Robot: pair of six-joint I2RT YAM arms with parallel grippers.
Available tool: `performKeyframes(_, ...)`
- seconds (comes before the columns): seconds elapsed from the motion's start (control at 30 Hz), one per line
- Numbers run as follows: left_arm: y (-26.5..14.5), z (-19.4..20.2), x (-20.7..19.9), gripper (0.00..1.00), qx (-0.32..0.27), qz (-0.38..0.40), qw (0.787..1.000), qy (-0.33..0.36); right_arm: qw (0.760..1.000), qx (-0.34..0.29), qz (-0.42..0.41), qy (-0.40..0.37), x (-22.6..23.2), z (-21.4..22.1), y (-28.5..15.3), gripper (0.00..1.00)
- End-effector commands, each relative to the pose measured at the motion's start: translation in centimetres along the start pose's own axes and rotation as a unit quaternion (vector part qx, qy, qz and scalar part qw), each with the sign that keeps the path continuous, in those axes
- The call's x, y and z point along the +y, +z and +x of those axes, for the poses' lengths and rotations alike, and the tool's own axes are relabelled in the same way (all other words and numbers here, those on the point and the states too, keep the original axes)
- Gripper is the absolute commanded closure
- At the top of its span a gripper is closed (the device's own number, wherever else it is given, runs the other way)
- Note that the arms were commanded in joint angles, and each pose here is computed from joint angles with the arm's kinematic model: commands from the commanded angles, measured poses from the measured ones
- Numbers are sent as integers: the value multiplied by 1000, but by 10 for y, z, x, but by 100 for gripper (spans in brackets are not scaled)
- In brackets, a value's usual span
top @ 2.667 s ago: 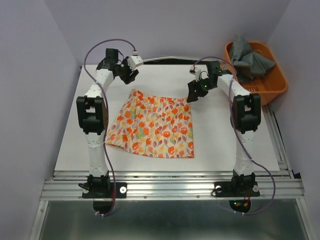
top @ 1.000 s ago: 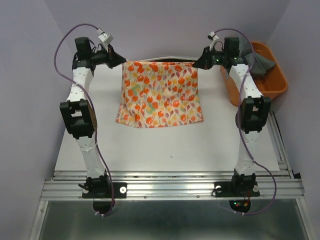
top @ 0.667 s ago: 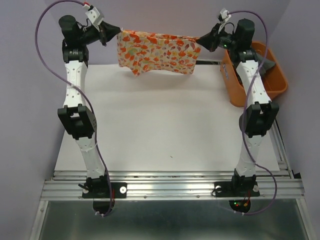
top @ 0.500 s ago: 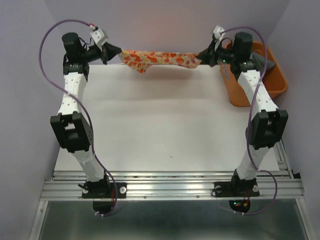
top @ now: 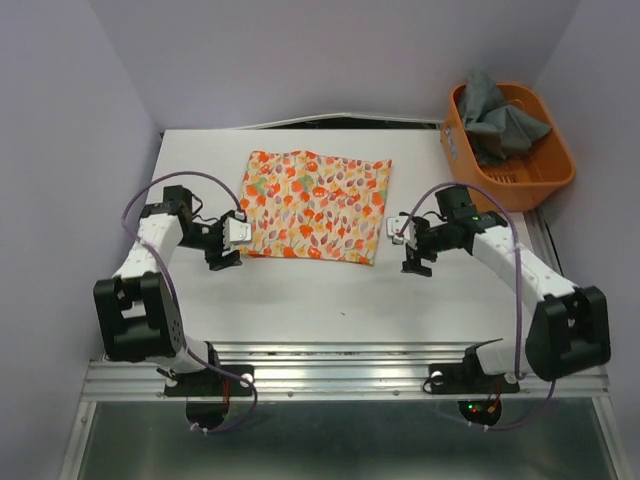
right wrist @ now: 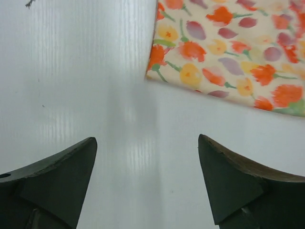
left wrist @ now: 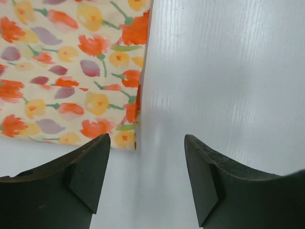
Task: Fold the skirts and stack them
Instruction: Flatten the skirt out
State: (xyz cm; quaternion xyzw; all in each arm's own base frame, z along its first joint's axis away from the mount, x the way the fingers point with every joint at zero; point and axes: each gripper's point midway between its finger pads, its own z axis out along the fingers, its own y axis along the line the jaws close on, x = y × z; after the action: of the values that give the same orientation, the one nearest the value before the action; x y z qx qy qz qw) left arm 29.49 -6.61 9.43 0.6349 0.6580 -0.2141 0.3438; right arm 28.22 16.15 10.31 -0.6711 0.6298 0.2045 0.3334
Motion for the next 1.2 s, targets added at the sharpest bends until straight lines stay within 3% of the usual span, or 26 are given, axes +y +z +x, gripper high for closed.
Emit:
performKeyframes(0.0, -38, -51, -3, 25, -18, -56, 995, 75, 990, -44, 114, -69, -29, -53, -49, 7)
performKeyframes(0.07, -47, -68, 22, 26, -41, -106, 991, 71, 988, -63, 139, 5, -52, -66, -53, 7)
performKeyframes(0.1, -49, -76, 32, 26, -69, -129, 988, -50, 987, -65, 146, 34, -65, -68, -52, 9)
performKeyframes(0.17, -63, -84, 86, 27, -97, -215, 966, -103, 982, -68, 135, 111, -102, -74, -40, 11)
performKeyframes(0.27, -56, -82, 103, 30, -100, -186, 963, -168, 983, -52, 66, 161, -107, -70, -20, 23)
performKeyframes(0.33, -49, -71, 103, 30, -68, -160, 980, -94, 988, -33, 22, 151, -100, -65, -4, 30)
performKeyframes(0.37, -41, -62, 84, 31, -43, -120, 988, -83, 991, -26, 13, 131, -95, -62, 1, 31)
performKeyframes(0.47, -32, -30, 66, 32, 23, -76, 997, 25, 999, 9, 38, -9, -77, -37, 13, 28)
performKeyframes(0.57, -26, 4, 61, 26, 89, -51, 988, 115, 980, 28, 78, -182, -70, -14, 23, 26)
performKeyframes(0.67, -15, 27, 56, 20, 117, -40, 976, 182, 952, 2, 107, -285, -69, -18, 33, 23)
performKeyframes(0.93, 1, 47, 61, 17, 142, -78, 938, 306, 898, -24, 92, -430, -33, -14, 76, 24)
performKeyframes(1.07, 8, 45, 63, 17, 136, -96, 917, 362, 885, -33, 68, -459, -19, -2, 90, 35)
performKeyframes(1.17, 15, 43, 63, 17, 125, -102, 913, 375, 882, -45, 64, -465, -13, -3, 100, 45)
